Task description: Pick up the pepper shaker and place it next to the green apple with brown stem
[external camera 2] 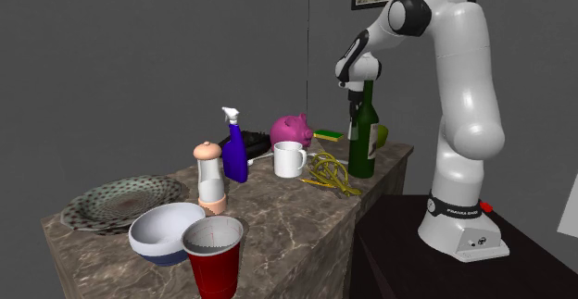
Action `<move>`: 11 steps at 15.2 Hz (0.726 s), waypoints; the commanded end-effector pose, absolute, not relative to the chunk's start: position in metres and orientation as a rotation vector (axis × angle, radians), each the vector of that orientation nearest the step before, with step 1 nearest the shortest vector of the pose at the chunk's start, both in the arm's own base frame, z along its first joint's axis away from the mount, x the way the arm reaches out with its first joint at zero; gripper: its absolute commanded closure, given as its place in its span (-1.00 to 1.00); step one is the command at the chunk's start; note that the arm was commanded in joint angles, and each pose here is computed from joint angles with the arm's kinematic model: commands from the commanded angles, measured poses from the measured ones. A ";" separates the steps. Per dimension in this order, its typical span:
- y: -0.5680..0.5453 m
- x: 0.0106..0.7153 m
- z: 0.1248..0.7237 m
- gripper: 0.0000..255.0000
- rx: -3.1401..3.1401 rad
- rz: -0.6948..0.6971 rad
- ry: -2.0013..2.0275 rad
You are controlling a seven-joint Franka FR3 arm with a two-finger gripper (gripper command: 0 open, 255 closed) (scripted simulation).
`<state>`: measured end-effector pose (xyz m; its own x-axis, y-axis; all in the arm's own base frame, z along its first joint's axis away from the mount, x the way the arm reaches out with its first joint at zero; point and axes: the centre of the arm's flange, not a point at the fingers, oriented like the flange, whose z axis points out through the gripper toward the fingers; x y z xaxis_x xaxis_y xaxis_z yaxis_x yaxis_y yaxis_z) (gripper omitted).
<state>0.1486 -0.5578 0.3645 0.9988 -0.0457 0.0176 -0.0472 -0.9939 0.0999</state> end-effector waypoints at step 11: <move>-0.558 0.149 0.361 -1.00 3.040 0.024 -0.071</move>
<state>0.1485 -0.5584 0.3609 0.9988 -0.0460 0.0179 -0.0476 -0.9938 0.1005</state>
